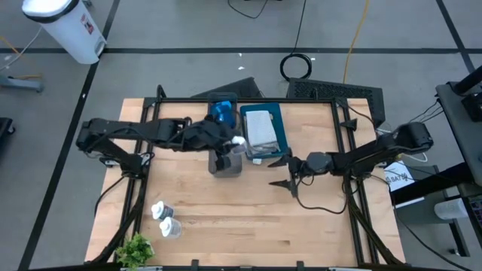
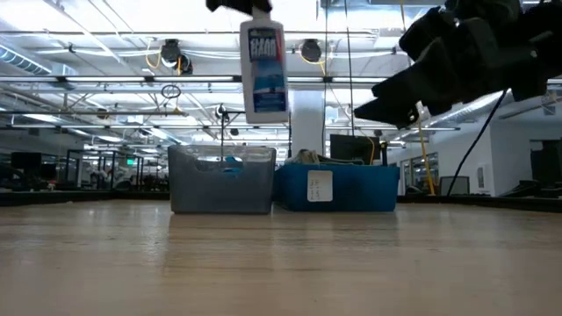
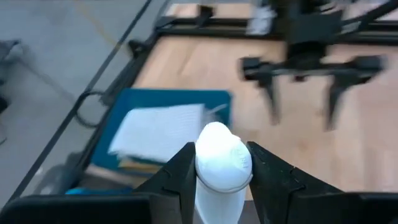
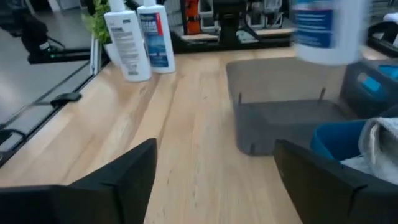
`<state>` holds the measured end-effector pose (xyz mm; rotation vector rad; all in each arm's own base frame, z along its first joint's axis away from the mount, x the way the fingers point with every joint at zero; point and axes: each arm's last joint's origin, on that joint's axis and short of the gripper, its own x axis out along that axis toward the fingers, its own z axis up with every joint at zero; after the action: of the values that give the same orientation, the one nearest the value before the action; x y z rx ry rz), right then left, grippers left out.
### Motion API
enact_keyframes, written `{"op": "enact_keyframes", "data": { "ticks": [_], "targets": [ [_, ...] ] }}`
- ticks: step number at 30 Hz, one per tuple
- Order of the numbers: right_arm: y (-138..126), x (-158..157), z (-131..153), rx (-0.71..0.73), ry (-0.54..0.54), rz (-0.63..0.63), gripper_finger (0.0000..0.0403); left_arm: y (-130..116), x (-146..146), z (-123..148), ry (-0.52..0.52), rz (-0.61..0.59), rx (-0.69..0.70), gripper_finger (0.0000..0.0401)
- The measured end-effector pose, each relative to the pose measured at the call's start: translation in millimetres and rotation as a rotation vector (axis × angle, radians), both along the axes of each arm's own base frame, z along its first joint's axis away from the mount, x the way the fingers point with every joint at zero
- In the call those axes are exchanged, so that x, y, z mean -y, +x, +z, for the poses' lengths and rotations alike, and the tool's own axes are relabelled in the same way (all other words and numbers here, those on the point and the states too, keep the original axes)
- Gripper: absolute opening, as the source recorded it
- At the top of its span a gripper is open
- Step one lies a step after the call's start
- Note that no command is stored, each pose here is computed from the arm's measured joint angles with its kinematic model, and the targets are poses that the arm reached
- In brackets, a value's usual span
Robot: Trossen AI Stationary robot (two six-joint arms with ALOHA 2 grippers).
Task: Pick & Place Kitchen Items
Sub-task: Put the top right white plastic restorer bottle into the bottom black bin, then put the top white plastic restorer bottle into the bottom black bin
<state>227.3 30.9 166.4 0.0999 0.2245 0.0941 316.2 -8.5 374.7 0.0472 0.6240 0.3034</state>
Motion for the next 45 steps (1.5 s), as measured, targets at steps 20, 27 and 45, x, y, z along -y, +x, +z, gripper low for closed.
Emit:
{"op": "enact_keyframes", "data": {
  "ticks": [20, 27, 45],
  "targets": [
    [-12, -1, 9, -0.004, 0.045, 0.079, 0.0281, -33, -76, -97, -0.037, 0.117, -0.086, 0.0116],
    [-12, -1, 9, 0.004, 0.042, 0.079, 0.0279, -41, -88, -112, -0.061, 0.14, -0.091, 0.0116],
    [-12, -1, 9, 0.003, 0.041, 0.079, 0.0279, -49, -89, -105, -0.083, 0.195, -0.063, 0.0296]
  ]
}}
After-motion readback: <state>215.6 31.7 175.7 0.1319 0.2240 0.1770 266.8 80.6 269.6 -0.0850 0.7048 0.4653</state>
